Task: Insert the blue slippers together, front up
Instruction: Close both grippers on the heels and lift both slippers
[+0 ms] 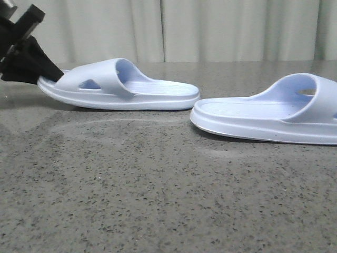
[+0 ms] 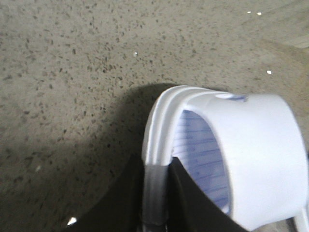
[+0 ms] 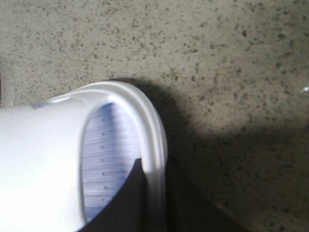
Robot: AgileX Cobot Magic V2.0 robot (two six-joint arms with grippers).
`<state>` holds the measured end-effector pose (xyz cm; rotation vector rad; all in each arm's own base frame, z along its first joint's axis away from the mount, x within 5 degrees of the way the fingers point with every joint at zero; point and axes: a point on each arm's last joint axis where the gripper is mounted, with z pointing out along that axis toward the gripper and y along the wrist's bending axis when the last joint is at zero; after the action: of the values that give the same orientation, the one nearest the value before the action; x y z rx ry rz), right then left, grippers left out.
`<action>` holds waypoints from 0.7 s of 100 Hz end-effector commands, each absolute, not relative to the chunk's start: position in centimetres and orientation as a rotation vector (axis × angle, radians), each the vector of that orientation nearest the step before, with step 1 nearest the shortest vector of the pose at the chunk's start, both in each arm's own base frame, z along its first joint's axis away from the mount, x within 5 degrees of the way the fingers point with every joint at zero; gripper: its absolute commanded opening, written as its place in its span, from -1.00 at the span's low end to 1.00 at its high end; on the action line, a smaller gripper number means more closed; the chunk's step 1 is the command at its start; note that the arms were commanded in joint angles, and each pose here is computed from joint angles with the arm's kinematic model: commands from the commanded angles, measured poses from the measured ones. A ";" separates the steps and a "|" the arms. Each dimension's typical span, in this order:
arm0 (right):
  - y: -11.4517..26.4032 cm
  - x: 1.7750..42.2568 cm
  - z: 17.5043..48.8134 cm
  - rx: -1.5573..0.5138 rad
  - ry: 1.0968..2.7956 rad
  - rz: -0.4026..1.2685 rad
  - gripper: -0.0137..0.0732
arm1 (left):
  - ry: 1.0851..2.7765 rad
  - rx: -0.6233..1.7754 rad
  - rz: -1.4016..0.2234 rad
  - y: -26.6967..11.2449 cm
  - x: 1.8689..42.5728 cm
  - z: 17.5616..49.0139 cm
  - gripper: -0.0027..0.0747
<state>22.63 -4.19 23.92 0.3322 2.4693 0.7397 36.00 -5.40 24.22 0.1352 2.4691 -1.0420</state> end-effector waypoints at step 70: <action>-2.4 24.7 36.4 0.111 1.904 1.152 -0.93 | 2.120 0.055 -1.375 -0.4 32.2 33.8 -0.89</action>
<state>24.93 -2.73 33.91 0.1579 2.0424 1.0999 33.20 0.19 30.61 0.0156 2.2342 -1.2632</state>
